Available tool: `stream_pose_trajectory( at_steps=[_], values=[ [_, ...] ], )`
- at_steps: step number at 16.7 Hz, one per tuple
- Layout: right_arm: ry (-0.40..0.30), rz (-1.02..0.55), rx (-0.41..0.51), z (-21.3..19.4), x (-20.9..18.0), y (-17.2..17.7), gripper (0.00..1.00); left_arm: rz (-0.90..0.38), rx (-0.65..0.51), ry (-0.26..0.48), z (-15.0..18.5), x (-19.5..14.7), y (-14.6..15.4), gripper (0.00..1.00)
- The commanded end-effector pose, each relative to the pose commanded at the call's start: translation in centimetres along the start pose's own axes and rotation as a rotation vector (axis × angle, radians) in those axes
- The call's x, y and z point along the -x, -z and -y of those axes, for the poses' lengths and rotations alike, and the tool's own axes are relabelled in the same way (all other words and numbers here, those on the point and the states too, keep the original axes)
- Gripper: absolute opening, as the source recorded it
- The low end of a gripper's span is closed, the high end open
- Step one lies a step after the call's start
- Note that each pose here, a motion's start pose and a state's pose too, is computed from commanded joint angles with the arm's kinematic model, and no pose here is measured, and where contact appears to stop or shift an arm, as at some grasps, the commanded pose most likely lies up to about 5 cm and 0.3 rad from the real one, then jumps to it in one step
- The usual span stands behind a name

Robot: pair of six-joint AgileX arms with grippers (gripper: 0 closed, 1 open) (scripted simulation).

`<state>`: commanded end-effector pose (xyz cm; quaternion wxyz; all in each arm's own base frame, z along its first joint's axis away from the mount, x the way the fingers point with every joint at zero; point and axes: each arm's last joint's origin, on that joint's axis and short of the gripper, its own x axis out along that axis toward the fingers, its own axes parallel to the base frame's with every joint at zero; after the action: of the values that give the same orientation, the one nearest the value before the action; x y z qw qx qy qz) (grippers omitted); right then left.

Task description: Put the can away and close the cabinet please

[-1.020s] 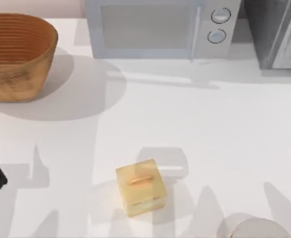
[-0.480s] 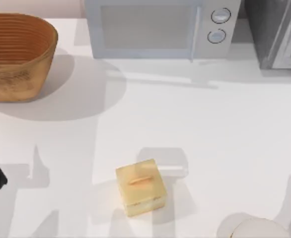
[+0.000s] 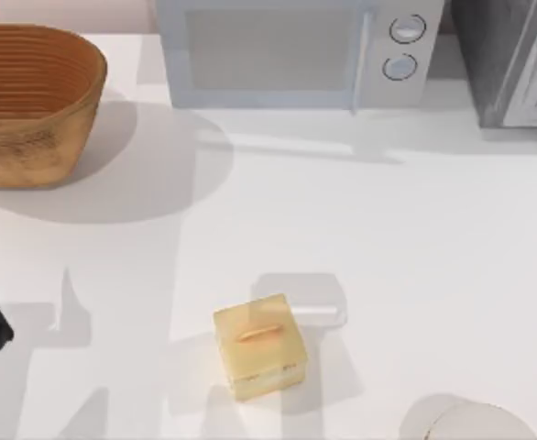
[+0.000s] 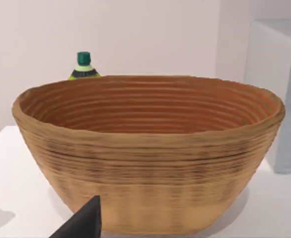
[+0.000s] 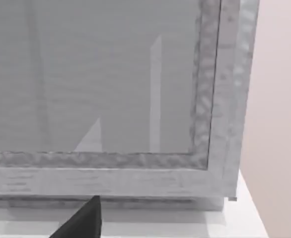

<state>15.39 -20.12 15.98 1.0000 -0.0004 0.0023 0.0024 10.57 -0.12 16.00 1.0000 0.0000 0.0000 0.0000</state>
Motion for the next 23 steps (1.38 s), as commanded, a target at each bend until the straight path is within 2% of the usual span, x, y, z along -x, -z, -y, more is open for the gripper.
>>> stream_pose_trajectory(
  at_steps=[6, 9, 12, 17, 20, 23],
  values=[
    [0.002, 0.007, 0.012, 0.2, -0.2, -0.5, 1.0, 0.0, 0.0, 0.0, 0.0, 0.0, 0.0, 1.0],
    [0.027, 0.042, 0.062, 1.5, -0.6, -3.5, 1.0, 0.0, 0.0, 0.0, 0.0, 0.0, 0.0, 1.0],
    [0.054, 0.09, 0.128, 3.3, -1.3, -9.4, 1.0, 0.0, 0.0, 0.0, 0.0, 0.0, 0.0, 1.0],
    [0.062, 0.142, 0.202, 3.4, -1.2, -23.8, 1.0, 0.0, 0.0, 0.0, 0.0, 0.0, 0.0, 1.0],
    [0.048, 0.126, 0.181, 1.4, -0.3, -30.7, 1.0, 0.0, 0.0, 0.0, 0.0, 0.0, 0.0, 1.0],
    [0.028, 0.084, 0.122, -0.1, 0.3, -34.2, 1.0, 0.0, 0.0, 0.0, 0.0, 0.0, 0.0, 1.0]
  ],
)
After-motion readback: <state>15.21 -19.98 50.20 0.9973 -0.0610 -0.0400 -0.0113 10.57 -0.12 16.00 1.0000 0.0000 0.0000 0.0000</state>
